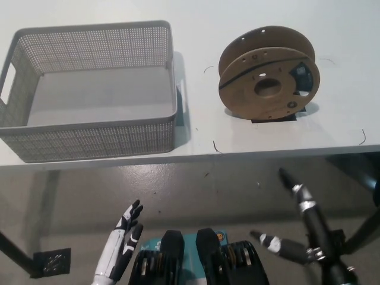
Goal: Use the right hand to pick up a 3d printing filament and place it into a container on the left side
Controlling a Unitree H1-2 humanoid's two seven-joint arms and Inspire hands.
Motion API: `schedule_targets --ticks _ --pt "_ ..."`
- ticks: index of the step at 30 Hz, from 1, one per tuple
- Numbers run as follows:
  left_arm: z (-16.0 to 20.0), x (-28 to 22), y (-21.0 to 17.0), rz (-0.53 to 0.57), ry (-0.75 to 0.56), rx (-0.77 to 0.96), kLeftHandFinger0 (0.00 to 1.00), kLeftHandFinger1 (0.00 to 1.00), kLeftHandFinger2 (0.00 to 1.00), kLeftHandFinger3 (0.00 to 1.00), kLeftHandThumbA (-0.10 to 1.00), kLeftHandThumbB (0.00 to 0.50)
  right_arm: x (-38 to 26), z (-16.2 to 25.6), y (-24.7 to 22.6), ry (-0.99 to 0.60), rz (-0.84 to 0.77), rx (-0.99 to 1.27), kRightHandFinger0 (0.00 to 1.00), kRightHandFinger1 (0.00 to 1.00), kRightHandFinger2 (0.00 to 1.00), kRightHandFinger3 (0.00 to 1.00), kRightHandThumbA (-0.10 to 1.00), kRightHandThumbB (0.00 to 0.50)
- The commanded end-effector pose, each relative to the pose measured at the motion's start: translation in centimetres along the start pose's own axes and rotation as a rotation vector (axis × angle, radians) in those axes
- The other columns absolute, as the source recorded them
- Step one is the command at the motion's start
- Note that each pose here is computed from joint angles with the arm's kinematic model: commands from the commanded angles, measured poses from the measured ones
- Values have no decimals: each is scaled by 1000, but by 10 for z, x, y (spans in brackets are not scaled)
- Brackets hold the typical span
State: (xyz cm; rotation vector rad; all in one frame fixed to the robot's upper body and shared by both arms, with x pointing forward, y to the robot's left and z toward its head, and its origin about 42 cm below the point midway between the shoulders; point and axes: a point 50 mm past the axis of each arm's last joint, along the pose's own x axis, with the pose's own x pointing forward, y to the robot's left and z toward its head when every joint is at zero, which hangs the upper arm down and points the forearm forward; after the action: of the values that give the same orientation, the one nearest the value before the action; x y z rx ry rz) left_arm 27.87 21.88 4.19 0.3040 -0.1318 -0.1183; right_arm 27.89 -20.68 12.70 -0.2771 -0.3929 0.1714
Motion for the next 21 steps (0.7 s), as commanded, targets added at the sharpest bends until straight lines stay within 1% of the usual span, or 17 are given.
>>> schedule_targets --ticks 1,2,3,5,6,7,8,10,11,13,15,17,18,19,20,21 --pt "12 10 6 30 -98 27 1000 1000 1000 1000 1000 299 18 54 -41 -251 -85 -104 1000 1000 1000 1000 898 160" --pt "13 11 6 30 -103 33 1000 1000 1000 1000 1000 289 24 66 -52 -271 -82 -138 1000 1000 1000 1000 952 179" --pt "13 12 7 31 -105 38 1000 1000 1000 1000 1000 285 30 79 -63 -286 -78 -158 1000 1000 1000 1000 980 194" --pt "13 13 8 33 -106 41 1000 1000 1000 1000 1000 289 44 101 -84 -318 -69 -209 1000 1000 1000 1000 994 220" --pt "13 13 8 32 -106 44 1000 1000 1000 1000 1000 290 48 106 -89 -327 -68 -222 1000 1000 1000 1000 992 220" --pt "13 13 8 30 -105 43 1000 1000 1000 1000 1000 289 57 114 -103 -332 -58 -251 1000 1000 1000 1000 995 239" --pt "13 13 7 28 -106 45 1000 1000 1000 1000 1000 288 65 121 -113 -328 -51 -277 1000 1000 1000 1000 1000 261" --pt "13 15 8 24 -107 41 1000 1000 1000 1000 1000 288 89 138 -143 -290 -29 -375 1000 1000 1000 1000 1000 335" --pt "13 15 9 22 -109 42 1000 1000 1000 1000 1000 287 101 145 -157 -260 -26 -416 1000 1000 1000 1000 1000 362" --pt "13 15 9 21 -109 41 1000 1000 1000 1000 1000 286 119 155 -177 -218 -2 -474 1000 1000 1000 1000 1000 368" --pt "13 15 9 19 -110 41 1000 1000 1000 1000 1000 285 142 165 -202 -185 18 -517 1000 1000 1000 1000 1000 387" --pt "13 15 8 18 -109 46 1000 1000 1000 1000 1000 282 158 176 -216 -145 58 -508 1000 1000 1000 1000 1000 362" --pt "13 16 8 18 -108 46 1000 1000 1000 1000 1000 276 170 185 -222 -131 84 -504 1000 1000 1000 1000 956 338" --pt "13 16 7 17 -108 46 1000 1000 1000 1000 1000 273 177 191 -224 -119 97 -507 1000 1000 1000 1000 919 331" --pt "13 15 7 16 -108 46 1000 1000 1000 1000 1000 271 181 193 -226 -109 102 -511 1000 1000 1000 1000 910 331" --pt "12 16 7 14 -107 49 1000 1000 1000 1000 1000 272 187 197 -228 -92 109 -524 1000 1000 1000 1000 837 305"
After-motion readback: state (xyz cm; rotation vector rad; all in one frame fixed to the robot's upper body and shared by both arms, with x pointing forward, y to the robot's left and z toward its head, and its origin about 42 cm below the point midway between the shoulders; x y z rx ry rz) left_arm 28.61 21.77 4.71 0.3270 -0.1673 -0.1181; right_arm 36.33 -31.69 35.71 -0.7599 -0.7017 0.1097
